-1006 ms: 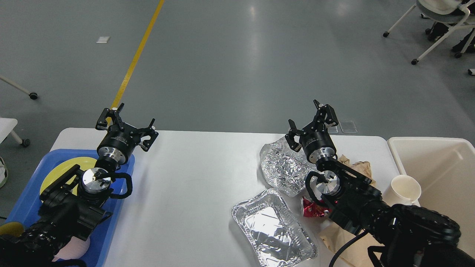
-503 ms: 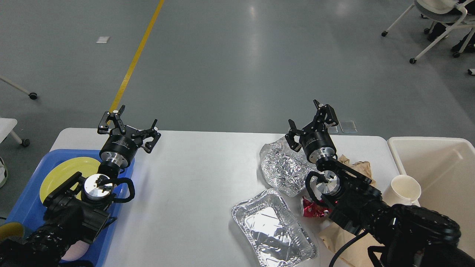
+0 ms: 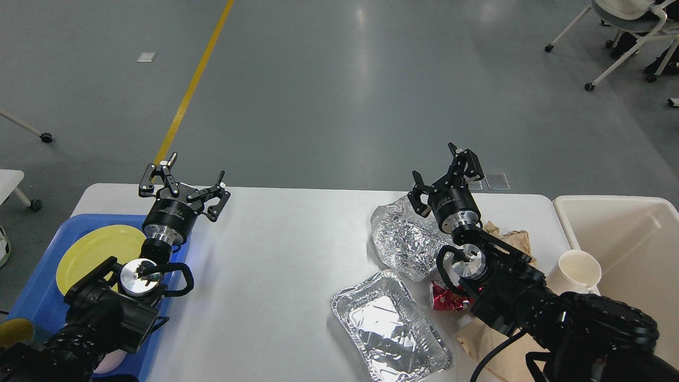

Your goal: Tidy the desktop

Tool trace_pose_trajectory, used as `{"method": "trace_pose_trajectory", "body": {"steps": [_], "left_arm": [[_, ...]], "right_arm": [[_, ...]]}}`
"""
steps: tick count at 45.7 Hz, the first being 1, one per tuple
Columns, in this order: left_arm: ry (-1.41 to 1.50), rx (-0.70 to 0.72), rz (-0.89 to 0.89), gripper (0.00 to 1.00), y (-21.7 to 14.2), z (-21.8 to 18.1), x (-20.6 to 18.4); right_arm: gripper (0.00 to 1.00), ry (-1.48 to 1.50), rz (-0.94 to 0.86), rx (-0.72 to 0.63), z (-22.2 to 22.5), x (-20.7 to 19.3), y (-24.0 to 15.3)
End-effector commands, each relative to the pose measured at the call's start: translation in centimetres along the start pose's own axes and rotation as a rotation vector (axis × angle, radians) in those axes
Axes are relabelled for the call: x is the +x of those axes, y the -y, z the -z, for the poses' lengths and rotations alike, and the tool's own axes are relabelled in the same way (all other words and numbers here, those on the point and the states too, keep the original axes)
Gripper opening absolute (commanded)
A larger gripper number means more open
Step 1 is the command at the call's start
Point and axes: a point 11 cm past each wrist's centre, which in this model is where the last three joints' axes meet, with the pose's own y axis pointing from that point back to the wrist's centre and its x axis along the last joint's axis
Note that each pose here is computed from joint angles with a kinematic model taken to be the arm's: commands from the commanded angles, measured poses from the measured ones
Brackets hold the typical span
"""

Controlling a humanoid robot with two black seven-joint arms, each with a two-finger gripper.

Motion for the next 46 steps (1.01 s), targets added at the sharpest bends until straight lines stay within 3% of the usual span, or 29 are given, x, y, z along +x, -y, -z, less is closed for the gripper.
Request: {"method": "trace_pose_trajectory", "body": {"steps": [1,32,38,46], "left_arm": [[0.000,0.000,0.001,1.00,0.0,0.0,0.0],[0.000,0.000,0.001,1.00,0.0,0.0,0.0],[0.000,0.000,0.000,1.00,0.0,0.0,0.0],[0.000,0.000,0.001,1.00,0.0,0.0,0.0]], "right_arm": [[1.00,0.000,0.000,0.000,0.0,0.0,0.0],[1.00,-0.005,-0.001,-0.004,-0.1,-0.4,0.2],[1.00,-0.004,0.060,0.017,1.1,-3.4,1.7],[1.00,-0.089,0.184,0.097,6.5,-8.9,4.9]]}}
